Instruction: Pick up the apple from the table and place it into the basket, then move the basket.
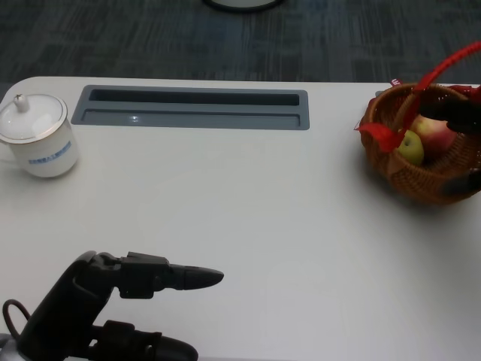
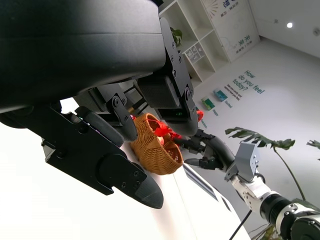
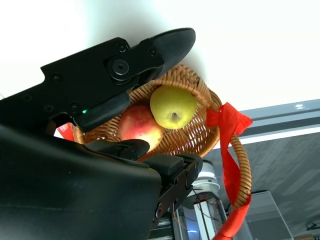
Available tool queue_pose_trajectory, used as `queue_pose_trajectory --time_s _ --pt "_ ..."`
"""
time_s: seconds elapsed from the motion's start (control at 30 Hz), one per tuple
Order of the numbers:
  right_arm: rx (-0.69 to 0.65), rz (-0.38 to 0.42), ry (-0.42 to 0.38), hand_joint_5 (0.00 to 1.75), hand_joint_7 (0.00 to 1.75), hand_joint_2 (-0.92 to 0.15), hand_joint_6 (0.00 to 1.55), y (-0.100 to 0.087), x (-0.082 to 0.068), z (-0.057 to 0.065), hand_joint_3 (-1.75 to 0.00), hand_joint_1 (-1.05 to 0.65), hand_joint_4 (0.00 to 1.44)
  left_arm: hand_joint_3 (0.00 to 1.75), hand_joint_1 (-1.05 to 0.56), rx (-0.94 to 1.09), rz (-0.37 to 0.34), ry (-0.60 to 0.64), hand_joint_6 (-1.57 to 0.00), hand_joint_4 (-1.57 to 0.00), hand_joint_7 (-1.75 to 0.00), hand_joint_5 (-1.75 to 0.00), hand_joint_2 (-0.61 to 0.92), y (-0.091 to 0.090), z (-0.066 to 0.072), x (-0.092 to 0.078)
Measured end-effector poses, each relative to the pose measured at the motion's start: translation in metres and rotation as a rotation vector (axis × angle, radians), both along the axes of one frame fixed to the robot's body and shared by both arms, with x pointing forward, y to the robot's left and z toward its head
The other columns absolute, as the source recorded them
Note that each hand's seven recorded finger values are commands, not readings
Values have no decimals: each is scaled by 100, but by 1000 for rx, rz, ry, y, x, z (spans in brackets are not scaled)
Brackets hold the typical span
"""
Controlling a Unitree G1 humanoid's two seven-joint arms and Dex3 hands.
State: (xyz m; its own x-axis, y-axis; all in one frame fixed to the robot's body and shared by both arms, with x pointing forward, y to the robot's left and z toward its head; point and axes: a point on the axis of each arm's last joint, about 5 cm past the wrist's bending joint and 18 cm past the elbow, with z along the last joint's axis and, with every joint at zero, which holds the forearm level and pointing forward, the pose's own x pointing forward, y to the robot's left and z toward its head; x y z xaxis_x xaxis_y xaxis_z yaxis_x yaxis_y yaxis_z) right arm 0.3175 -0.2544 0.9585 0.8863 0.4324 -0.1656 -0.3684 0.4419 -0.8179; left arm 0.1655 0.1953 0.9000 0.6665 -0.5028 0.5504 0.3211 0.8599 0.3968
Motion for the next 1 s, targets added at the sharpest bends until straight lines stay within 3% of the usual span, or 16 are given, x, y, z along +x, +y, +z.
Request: queue_pose_trajectory --time_s 0.27,0.6,0.77,1.0 --pt "59 -18 26 1 1 -78 39 -14 -23 -27 -1 -88 40 0 -40 -3 -5 4 -95 -103 0 0 67 0 -1 1" --pt "126 24 -53 1 0 -77 40 -25 -50 -43 0 -85 42 0 -41 7 -10 -6 -95 -104 0 0 67 1 1 3" --pt "154 74 -119 0 0 -77 39 -32 -73 -44 0 -81 42 0 -41 10 -8 -6 -95 -104 0 0 67 1 2 2" --pt "164 155 -236 0 0 -77 38 -25 -100 -37 0 -81 41 0 -42 11 -8 -5 -94 -104 0 0 68 2 2 3"
